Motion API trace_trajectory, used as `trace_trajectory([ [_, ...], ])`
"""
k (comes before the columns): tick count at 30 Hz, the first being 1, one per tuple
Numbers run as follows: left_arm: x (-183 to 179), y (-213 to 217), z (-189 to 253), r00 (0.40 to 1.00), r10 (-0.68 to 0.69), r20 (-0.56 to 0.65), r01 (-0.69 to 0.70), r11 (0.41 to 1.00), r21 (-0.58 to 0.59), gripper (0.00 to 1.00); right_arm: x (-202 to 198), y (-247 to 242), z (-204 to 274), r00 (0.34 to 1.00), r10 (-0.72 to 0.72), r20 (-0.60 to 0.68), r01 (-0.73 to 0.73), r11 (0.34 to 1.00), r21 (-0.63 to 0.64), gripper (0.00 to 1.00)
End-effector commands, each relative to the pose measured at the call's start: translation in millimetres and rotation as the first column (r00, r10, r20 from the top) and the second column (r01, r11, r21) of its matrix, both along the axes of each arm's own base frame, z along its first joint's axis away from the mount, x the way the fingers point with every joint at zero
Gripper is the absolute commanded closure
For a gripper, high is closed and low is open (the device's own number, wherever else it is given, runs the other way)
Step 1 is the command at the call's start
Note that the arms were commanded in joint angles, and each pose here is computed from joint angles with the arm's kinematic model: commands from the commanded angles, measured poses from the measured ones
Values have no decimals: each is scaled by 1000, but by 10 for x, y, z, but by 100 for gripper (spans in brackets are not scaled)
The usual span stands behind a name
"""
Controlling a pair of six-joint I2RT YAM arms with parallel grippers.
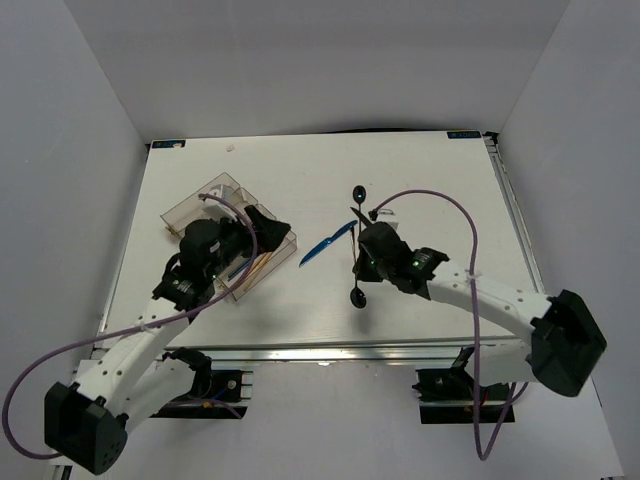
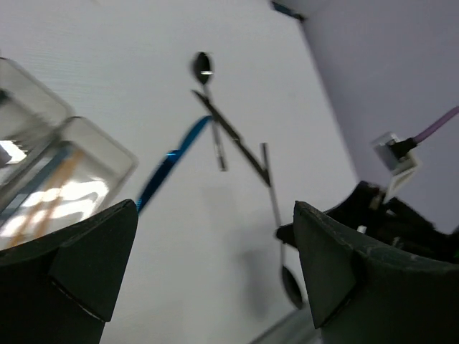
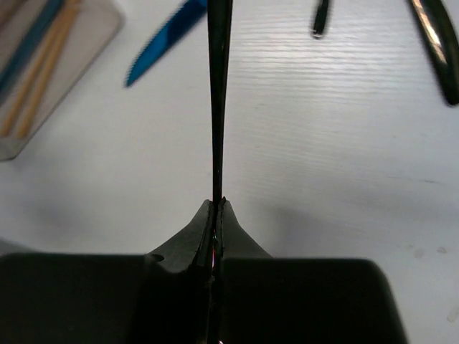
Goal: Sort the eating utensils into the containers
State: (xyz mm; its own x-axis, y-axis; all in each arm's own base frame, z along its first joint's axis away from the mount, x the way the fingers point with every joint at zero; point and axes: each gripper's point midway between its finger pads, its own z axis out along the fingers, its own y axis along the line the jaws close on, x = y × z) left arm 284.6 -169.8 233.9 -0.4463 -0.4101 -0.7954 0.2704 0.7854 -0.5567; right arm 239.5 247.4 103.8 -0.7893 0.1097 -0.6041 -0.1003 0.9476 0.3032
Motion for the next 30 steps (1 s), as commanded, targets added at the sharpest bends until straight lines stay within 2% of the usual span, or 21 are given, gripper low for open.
trace_trajectory([
  [1, -118, -554, 510, 974, -206, 91, 225, 910, -349, 2, -39, 339, 406, 957, 235, 167, -255, 961, 108, 100],
  [3, -107, -742, 462, 973, -225, 45, 224, 891, -396, 2, -109, 455, 598, 929, 299, 216, -334, 931, 149, 100],
  [8, -41, -1049, 231, 979, -184, -90, 144, 931, -337, 2, -194, 630, 949, 879, 367, 305, -430, 886, 172, 100],
  [14, 20, -1048, -77, 975, -135, -179, 75, 949, -306, 4, -291, 833, 1188, 844, 392, 366, -481, 855, 194, 100],
  [17, 17, -1052, -142, 971, -135, -200, 73, 954, -290, 18, -319, 891, 1229, 833, 403, 379, -498, 845, 194, 100],
  [18, 15, -1050, -168, 969, -134, -207, 71, 956, -285, 30, -333, 915, 1241, 828, 410, 383, -506, 841, 194, 100],
  [21, 12, -1058, -230, 965, -136, -222, 71, 958, -277, 50, -366, 969, 1274, 810, 433, 395, -533, 824, 192, 100],
  [22, 16, -1061, -235, 966, -136, -222, 72, 958, -276, 65, -384, 992, 1283, 804, 442, 398, -544, 817, 191, 100],
  [24, 31, -1064, -182, 968, -137, -211, 74, 957, -282, 86, -379, 996, 1282, 805, 441, 398, -542, 819, 189, 100],
  [25, 30, -1067, -166, 969, -137, -208, 76, 957, -280, 100, -370, 988, 1281, 808, 435, 399, -536, 823, 188, 100],
  [27, 55, -1031, -128, 973, -116, -198, 62, 963, -262, 100, -344, 936, 1277, 820, 407, 402, -509, 840, 188, 100],
  [28, 95, -970, -107, 977, -80, -195, 35, 974, -225, 100, -293, 886, 1281, 833, 376, 406, -476, 861, 180, 92],
  [29, 136, -910, -65, 982, -50, -182, 13, 980, -196, 100, -285, 818, 1299, 843, 355, 405, -453, 874, 176, 64],
  [30, 166, -762, -185, 976, 22, -215, -48, 992, -113, 100, -259, 761, 1295, 853, 332, 402, -426, 888, 171, 46],
])
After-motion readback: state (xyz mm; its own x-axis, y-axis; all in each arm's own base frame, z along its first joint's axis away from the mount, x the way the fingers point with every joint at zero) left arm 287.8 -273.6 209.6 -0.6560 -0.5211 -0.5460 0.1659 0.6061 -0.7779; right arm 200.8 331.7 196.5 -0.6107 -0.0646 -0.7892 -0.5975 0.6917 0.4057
